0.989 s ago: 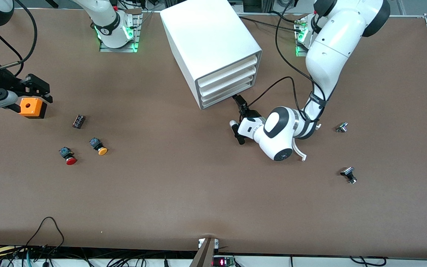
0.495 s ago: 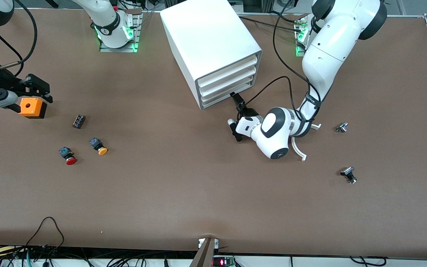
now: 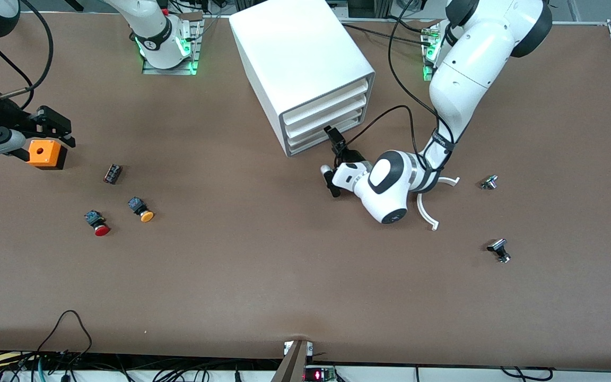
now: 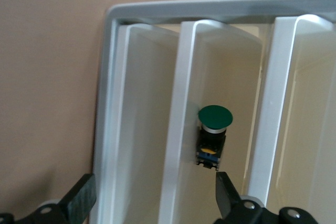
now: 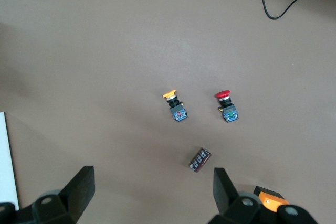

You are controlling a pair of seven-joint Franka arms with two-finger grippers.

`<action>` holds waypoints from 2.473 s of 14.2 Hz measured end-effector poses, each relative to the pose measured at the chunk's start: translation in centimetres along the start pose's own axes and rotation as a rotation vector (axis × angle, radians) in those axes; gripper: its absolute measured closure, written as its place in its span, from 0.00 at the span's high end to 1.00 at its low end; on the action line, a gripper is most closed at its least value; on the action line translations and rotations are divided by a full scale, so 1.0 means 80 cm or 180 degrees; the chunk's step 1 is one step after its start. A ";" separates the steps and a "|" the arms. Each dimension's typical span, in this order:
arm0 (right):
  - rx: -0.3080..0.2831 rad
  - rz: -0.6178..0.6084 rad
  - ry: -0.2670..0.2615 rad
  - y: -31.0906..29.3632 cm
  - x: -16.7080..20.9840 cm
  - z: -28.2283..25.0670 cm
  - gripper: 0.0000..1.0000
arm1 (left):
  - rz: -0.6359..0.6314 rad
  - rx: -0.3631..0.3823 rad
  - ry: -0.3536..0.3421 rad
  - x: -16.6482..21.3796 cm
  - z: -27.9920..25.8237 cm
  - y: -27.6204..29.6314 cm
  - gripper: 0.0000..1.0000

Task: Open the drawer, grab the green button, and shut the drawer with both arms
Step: 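Grasp the drawer front with the left gripper, then pull the drawer open with the left gripper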

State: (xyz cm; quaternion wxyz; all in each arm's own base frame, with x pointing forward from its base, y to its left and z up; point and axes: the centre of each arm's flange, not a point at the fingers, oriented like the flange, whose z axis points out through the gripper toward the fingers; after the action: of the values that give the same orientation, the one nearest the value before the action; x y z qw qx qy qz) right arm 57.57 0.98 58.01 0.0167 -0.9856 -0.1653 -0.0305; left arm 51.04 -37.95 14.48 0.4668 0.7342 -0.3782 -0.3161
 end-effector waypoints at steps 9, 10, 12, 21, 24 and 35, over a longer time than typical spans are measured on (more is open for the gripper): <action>0.0000 0.0002 0.0000 0.000 0.000 0.000 1.00 | 0.0053 -0.0093 -0.0072 0.005 0.024 0.011 0.92; 0.0000 0.0003 0.0000 0.000 0.000 0.000 1.00 | 0.0052 -0.0093 -0.0072 0.005 0.024 0.011 0.80; 0.0000 0.0003 0.0000 0.001 0.000 0.000 1.00 | 0.0054 -0.0094 -0.0076 0.006 0.025 0.012 0.57; 0.0000 0.0007 0.0000 0.001 0.000 0.000 1.00 | 0.0084 -0.0040 -0.0033 0.006 0.019 0.008 0.14; -0.0001 0.0008 0.0000 0.001 0.000 0.000 1.00 | 0.0071 0.0011 0.0013 0.004 0.005 0.003 0.14; -0.0001 0.0009 0.0000 0.002 -0.001 0.000 1.00 | -0.0025 0.0466 0.0409 -0.018 -0.120 -0.026 0.14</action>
State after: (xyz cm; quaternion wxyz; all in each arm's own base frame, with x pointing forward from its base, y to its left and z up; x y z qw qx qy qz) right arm 57.57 0.84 58.00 0.0166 -0.9859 -0.1639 -0.0304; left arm 58.68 -31.86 16.24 0.4339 0.7866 -0.3668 -0.2416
